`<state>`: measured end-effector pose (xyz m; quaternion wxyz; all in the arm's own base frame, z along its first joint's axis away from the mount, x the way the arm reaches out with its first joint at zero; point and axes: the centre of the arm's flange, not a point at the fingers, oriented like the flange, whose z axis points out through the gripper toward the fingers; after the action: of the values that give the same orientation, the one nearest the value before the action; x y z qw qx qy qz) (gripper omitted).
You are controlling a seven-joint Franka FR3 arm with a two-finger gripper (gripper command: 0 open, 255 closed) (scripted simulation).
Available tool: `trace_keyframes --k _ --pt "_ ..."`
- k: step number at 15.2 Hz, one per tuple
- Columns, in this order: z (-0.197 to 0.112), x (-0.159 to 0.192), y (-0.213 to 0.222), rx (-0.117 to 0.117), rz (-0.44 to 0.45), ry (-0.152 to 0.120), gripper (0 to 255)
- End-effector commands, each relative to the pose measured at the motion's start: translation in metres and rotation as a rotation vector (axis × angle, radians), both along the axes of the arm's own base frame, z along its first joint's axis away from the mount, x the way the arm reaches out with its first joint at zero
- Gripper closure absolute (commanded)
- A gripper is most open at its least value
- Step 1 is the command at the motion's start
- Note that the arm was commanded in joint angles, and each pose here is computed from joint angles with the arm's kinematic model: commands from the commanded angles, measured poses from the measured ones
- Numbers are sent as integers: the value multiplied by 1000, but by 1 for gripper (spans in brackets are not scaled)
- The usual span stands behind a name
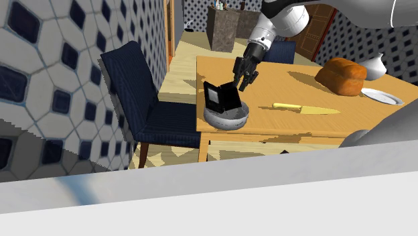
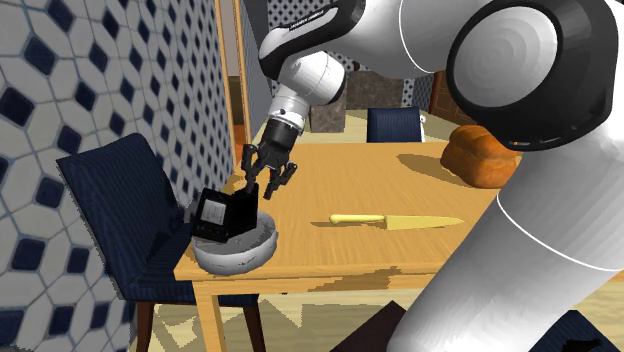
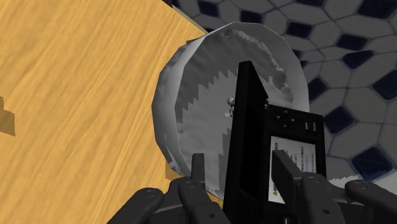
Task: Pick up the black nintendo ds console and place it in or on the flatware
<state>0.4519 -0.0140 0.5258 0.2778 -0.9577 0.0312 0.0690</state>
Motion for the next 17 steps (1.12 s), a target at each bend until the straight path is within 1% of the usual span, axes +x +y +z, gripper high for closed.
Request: trace_keyframes --k 1,5,9,17 --pt "-1 0 1 0 2 3 0" --pt "-1 0 1 0 2 3 0" --pt "41 6 -26 0 2 3 0" --pt "41 6 -26 0 2 3 0"
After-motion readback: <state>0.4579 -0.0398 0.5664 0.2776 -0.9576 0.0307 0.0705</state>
